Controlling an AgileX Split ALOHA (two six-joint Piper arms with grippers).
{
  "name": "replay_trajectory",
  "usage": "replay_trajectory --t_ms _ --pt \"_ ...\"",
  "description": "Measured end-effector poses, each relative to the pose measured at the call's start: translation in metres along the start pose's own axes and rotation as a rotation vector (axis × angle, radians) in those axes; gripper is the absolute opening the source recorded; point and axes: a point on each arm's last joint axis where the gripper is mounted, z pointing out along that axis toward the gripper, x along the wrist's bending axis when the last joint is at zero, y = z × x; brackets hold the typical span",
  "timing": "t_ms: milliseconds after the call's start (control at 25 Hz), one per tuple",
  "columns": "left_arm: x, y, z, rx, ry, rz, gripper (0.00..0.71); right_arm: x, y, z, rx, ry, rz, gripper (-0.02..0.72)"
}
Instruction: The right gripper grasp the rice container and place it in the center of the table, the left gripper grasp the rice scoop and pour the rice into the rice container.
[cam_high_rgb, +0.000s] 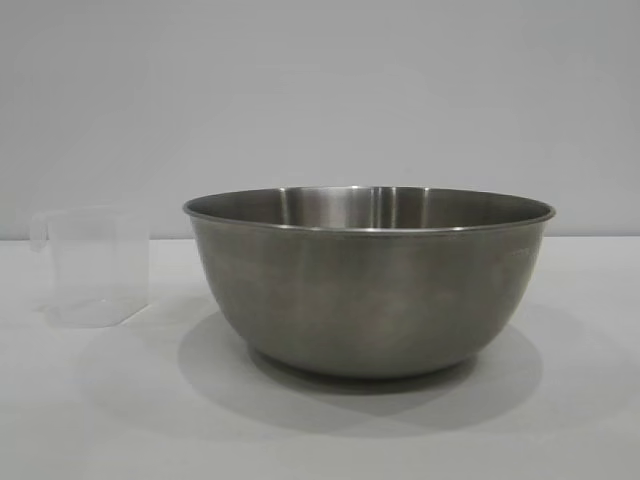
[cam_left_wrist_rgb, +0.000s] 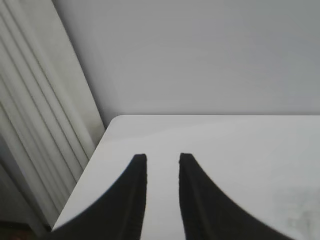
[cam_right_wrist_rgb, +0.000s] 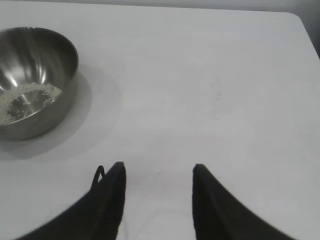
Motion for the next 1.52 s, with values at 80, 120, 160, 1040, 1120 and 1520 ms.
replay_trajectory --t_ms 80,120,160,1040,1120,1520 --pt "-0.001 0.001 -0.015 0.02 -0.022 0.001 0.134 0.0 0.0 0.0 0.0 0.0 0.0 0.262" --pt "-0.001 0.0 -0.021 0.032 -0.029 -0.001 0.134 0.0 0.0 0.0 0.0 0.0 0.0 0.262" --pt "-0.001 -0.003 -0.026 0.056 -0.032 0.0 0.134 0.0 0.0 0.0 0.0 0.0 0.0 0.262" --pt "-0.006 -0.059 -0.033 0.33 -0.108 -0.004 0.134 0.001 -0.003 -0.004 -0.032 0.058 -0.045 0.262" --pt "-0.006 -0.059 -0.033 0.327 -0.108 -0.003 0.134 0.002 -0.003 -0.004 -0.034 0.064 -0.054 0.262" --pt "-0.006 -0.059 -0.033 0.325 -0.108 -0.003 0.134 0.002 -0.003 -0.004 -0.034 0.073 -0.061 0.262"
